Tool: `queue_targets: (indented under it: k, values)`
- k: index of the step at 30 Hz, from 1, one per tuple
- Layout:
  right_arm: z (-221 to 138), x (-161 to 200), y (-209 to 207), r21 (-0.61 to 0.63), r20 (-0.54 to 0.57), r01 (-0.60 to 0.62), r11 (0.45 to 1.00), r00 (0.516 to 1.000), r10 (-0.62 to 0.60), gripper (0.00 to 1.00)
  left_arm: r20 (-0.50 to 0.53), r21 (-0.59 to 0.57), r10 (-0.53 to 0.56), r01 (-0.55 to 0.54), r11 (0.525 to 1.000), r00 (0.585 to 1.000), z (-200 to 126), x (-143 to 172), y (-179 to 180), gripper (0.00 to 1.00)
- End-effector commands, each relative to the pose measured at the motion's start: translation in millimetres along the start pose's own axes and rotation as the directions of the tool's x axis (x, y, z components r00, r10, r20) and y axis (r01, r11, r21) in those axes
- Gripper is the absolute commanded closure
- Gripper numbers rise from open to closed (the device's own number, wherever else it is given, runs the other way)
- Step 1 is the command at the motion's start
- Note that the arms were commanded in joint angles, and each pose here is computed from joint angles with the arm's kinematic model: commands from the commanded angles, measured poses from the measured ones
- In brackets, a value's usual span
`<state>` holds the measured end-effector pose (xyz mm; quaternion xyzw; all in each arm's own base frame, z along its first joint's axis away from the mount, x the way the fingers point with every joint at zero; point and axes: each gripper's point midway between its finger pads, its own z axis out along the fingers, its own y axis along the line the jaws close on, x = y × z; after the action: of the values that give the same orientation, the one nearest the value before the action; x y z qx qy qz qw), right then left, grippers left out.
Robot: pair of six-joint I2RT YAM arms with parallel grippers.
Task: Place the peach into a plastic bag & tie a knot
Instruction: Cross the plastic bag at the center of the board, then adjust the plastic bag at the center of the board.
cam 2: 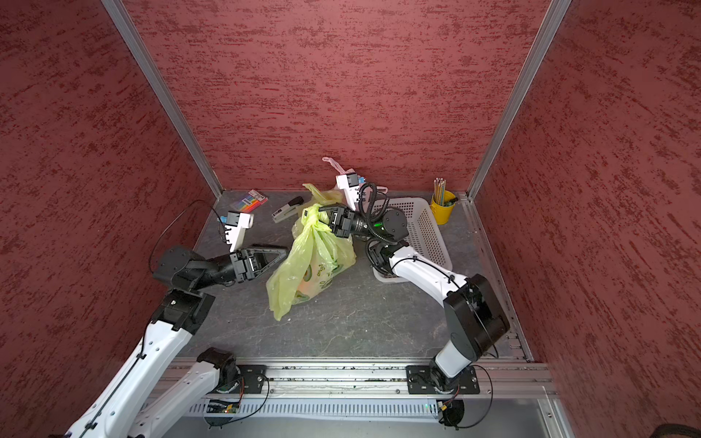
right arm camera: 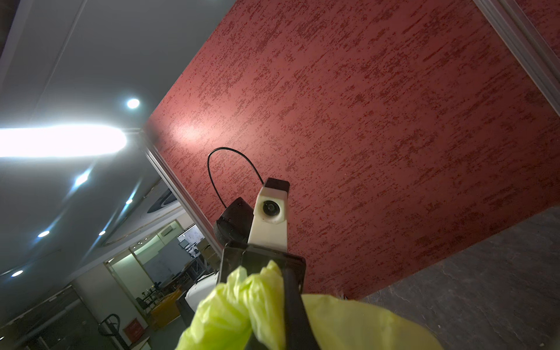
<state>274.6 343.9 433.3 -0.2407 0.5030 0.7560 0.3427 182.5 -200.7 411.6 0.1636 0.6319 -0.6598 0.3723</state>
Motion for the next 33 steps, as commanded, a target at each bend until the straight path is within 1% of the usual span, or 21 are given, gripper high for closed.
queue_targets:
  k: [1,2,3,4,5,6,7,8,9,10,12,15,20,22,24,26,28,33]
  values:
    - [1,-10,22,-0.033,0.004,0.054,0.998,0.999,-0.054,1.00,-0.008,0.068,0.064,-0.063,0.996,0.998,-1,-10,-30,0.35]
    - [1,-11,22,-0.032,0.005,0.055,0.998,0.998,-0.055,1.00,-0.014,0.065,0.065,-0.064,0.996,0.998,0,-10,-30,0.34]
    - [1,-11,23,-0.033,0.006,0.057,0.998,0.998,-0.056,1.00,-0.014,0.050,0.061,-0.060,0.997,0.998,0,-12,-29,0.35]
    - [1,-11,25,-0.034,0.005,0.061,0.998,0.998,-0.060,1.00,-0.009,0.029,0.049,-0.048,0.998,0.999,1,-14,-26,0.43]
    - [1,-11,24,-0.030,0.004,0.061,0.998,0.998,-0.061,1.00,-0.004,0.012,0.032,-0.032,0.999,0.999,2,-16,-22,0.53]
    - [1,-11,24,-0.023,0.004,0.064,0.998,0.998,-0.064,1.00,0.007,-0.006,0.014,-0.014,1.000,1.000,3,-20,-19,0.66]
    - [1,-10,24,-0.017,0.001,0.068,0.998,0.998,-0.068,1.00,0.019,-0.021,-0.007,0.008,1.000,1.000,4,-24,-15,0.76]
    - [0,-10,24,-0.012,0.001,0.073,0.997,0.997,-0.073,1.00,0.033,-0.032,-0.024,0.025,0.999,0.999,5,-27,-11,0.82]
    - [1,-11,23,-0.007,0.001,0.076,0.997,0.997,-0.076,1.00,0.051,-0.044,-0.039,0.042,0.998,0.998,6,-31,-7,0.87]
    - [1,-10,22,-0.005,-0.001,0.075,0.997,0.997,-0.075,1.00,0.066,-0.059,-0.056,0.060,0.996,0.996,7,-34,-1,0.88]
    - [1,-11,22,-0.006,-0.003,0.073,0.997,0.997,-0.073,1.00,0.085,-0.081,-0.074,0.081,0.993,0.994,9,-38,9,0.88]
    - [2,-11,21,-0.005,-0.001,0.068,0.998,0.998,-0.068,1.00,0.100,-0.073,-0.081,0.088,0.993,0.992,16,-40,17,0.86]
    - [1,-10,18,0.002,0.003,0.066,0.998,0.998,-0.066,1.00,0.079,-0.037,-0.082,0.085,0.996,0.993,36,-37,20,0.85]
    - [1,-9,18,0.002,0.003,0.064,0.998,0.998,-0.064,1.00,0.072,-0.039,-0.100,0.103,0.994,0.992,41,-34,28,0.79]
    - [1,-9,18,0.001,0.003,0.063,0.998,0.998,-0.063,1.00,0.076,-0.028,-0.118,0.120,0.992,0.990,44,-34,34,0.64]
    - [0,-10,19,0.001,0.005,0.068,0.998,0.998,-0.068,1.00,0.081,-0.022,-0.127,0.129,0.991,0.989,45,-34,37,0.54]
    - [1,-9,20,-0.001,0.000,0.065,0.998,0.998,-0.065,1.00,0.082,-0.027,-0.134,0.136,0.990,0.988,46,-34,40,0.51]
    - [0,-7,20,-0.007,-0.001,0.060,0.998,0.998,-0.060,1.00,0.094,-0.024,-0.134,0.137,0.990,0.986,48,-39,41,0.52]
